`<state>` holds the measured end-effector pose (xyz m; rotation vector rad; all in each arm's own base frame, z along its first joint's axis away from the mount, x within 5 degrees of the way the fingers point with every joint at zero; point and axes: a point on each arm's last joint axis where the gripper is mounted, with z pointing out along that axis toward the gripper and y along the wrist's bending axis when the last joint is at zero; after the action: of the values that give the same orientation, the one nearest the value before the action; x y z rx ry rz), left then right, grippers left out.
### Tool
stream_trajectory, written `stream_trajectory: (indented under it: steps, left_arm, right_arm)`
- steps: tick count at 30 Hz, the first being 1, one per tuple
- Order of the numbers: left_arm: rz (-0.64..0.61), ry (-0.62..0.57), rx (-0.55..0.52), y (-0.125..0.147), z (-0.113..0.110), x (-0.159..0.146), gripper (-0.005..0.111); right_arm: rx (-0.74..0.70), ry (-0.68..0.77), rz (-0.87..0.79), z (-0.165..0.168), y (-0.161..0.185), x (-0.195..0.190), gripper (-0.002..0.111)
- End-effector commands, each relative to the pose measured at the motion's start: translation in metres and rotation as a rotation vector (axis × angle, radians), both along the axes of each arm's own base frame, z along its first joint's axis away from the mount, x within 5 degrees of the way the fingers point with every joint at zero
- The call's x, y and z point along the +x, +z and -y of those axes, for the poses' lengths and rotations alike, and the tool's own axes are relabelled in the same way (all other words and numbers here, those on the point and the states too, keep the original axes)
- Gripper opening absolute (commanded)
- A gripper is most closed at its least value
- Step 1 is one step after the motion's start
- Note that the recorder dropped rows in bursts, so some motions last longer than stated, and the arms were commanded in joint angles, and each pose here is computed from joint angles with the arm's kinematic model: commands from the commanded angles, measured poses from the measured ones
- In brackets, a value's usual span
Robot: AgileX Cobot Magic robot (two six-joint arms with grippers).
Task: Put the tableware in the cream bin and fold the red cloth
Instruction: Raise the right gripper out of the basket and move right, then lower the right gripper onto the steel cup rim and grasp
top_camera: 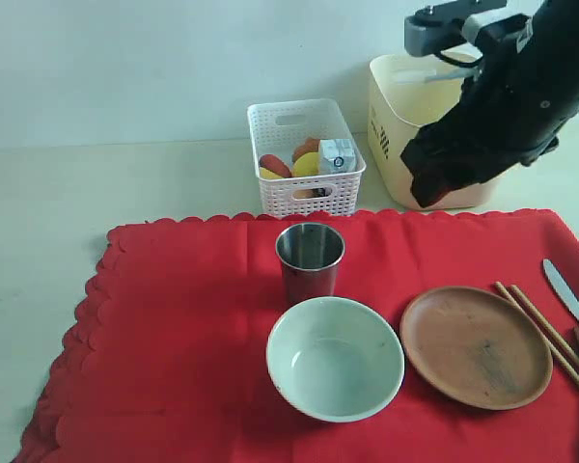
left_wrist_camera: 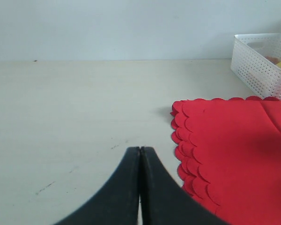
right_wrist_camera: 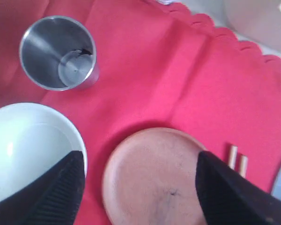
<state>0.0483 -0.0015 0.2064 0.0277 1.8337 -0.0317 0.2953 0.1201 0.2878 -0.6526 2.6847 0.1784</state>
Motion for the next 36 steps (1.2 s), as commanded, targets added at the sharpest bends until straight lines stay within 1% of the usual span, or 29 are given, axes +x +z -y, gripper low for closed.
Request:
stream_trajectory:
  steps: [1,5,9,15,21,29,31,32,34,36]
  left_arm:
    - [0.014,0.0,-0.004,0.0,0.0,0.0,0.0]
    - [0.014,0.0,-0.004,0.0,0.0,0.0,0.0]
    - [0.014,0.0,-0.004,0.0,0.0,0.0,0.0]
    - [0.014,0.0,-0.004,0.0,0.0,0.0,0.0]
    - [0.014,0.0,-0.004,0.0,0.0,0.0,0.0]
    - [0.014,0.0,-0.004,0.0,0.0,0.0,0.0]
    - [0.014,0.0,-0.004,0.0,0.0,0.0,0.0]
    - [0.014,0.0,-0.004,0.0,0.0,0.0,0.0]
    - [0.014,0.0,-0.004,0.0,0.0,0.0,0.0]
    - [0.014,0.0,-0.004,0.0,0.0,0.0,0.0]
  right_arm:
    - [0.146,0.009,0.02,-0.01,-0.009,-0.002,0.064]
    - [0.249,0.014,0.049,-0.018,-0.012,0.0,0.064]
    - [0.272,0.008,0.026,-0.023,-0.022,0.006,0.064]
    - [0.242,0.01,-0.034,-0.028,-0.055,0.021,0.064]
    - [0.215,0.047,-0.09,-0.044,-0.083,0.036,0.064]
    - [0.172,0.04,-0.103,-0.051,-0.118,0.051,0.064]
    - [0.168,0.037,-0.11,-0.051,-0.123,0.053,0.06]
    - [0.166,0.037,-0.115,-0.051,-0.125,0.053,0.056]
    - [0.164,0.036,-0.119,-0.051,-0.127,0.053,0.043]
    - [0.164,0.036,-0.119,-0.051,-0.127,0.053,0.026]
